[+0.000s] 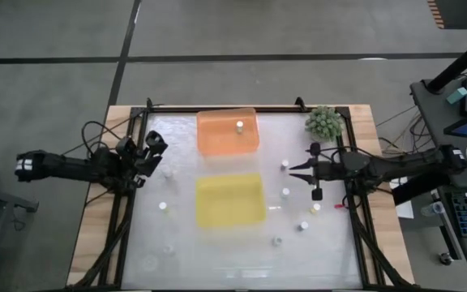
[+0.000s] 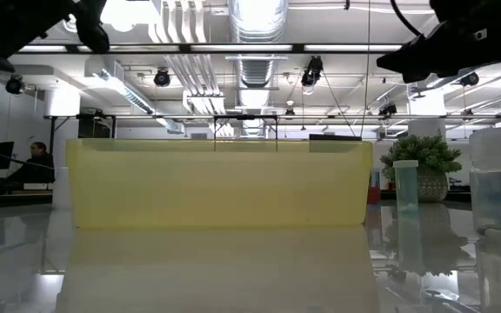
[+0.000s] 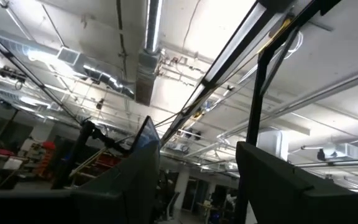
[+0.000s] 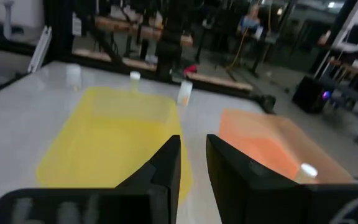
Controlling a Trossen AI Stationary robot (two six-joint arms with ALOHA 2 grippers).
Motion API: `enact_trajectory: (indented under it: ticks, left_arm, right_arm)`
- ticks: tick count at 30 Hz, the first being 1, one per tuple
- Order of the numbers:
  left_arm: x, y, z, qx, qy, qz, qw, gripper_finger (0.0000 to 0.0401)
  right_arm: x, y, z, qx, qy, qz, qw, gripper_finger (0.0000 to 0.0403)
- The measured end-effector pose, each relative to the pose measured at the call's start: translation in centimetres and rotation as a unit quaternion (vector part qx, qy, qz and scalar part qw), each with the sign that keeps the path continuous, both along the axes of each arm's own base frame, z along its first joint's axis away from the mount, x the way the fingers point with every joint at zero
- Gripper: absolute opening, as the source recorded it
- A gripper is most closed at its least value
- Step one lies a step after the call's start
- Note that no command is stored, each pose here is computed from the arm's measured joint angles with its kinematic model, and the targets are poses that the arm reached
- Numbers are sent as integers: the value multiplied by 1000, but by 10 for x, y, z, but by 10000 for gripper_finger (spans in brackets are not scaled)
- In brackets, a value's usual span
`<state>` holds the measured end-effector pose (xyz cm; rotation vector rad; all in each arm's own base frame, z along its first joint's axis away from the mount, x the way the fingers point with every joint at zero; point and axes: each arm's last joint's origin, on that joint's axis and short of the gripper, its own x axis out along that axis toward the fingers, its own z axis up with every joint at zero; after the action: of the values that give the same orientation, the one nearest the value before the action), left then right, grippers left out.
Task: Pick and place medicine bottles into bin by pill shape (circle, oval)
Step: Put the bottom left transparent capsule bottle into the yellow bin
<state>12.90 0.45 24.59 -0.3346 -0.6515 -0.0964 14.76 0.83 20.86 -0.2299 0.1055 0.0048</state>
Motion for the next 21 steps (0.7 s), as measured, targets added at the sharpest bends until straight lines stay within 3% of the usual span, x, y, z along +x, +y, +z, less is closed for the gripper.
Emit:
enact_trajectory:
  ticks: [8,14,21]
  left_arm:
    - [37,-5,26,-35,23,-20,999,198]
    - [71,-8,40,-52,93,-23,994,198]
    - [102,-9,61,-85,193,-29,977,198]
  right_arm:
    - [-21,-1,13,-20,-82,14,996,69]
    - [-39,-1,25,-30,-152,30,987,68]
    - [-53,-1,40,-59,-205,33,976,63]
